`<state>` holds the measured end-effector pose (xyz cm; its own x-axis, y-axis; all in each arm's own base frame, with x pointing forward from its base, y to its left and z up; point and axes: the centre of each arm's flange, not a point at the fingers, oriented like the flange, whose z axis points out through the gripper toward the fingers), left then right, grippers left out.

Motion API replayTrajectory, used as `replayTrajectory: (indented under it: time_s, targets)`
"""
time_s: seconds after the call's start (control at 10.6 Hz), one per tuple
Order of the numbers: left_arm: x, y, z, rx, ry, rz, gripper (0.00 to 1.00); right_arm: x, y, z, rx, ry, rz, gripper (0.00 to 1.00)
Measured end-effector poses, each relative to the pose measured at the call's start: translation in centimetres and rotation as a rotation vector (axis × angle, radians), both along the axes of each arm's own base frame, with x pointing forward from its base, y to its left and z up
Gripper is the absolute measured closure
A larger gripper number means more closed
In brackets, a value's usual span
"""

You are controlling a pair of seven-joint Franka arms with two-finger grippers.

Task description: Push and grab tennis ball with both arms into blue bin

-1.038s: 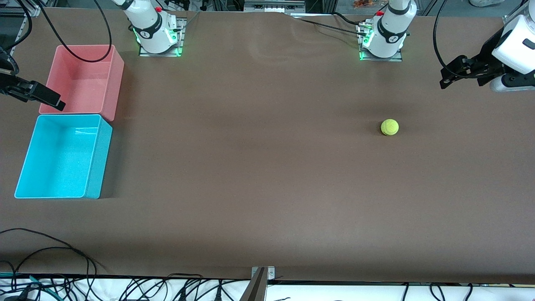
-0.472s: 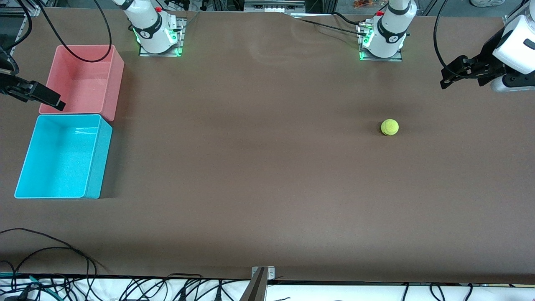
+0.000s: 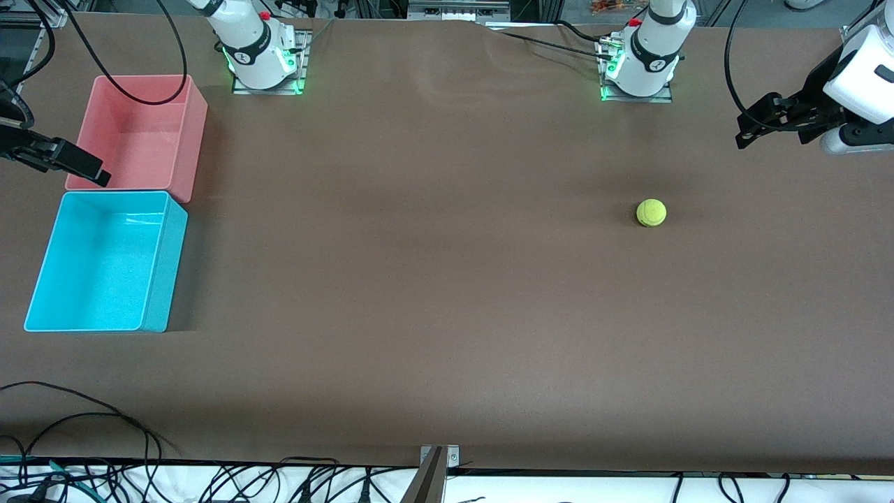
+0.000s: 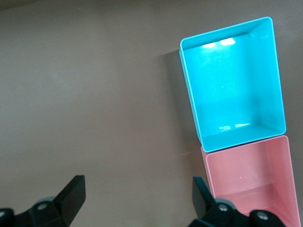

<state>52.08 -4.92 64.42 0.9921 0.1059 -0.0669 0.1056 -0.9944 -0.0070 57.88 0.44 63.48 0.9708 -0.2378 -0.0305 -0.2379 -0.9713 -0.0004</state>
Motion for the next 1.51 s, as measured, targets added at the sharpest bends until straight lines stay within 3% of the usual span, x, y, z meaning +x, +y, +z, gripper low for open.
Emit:
replayTrajectory:
  time_s: [1.51]
  targets:
    - [1.2, 0.9, -1.3, -0.004, 0.004, 0.017, 0.0, 0.1, 0.1, -0.2, 0.0, 0.004, 0.001, 0.0]
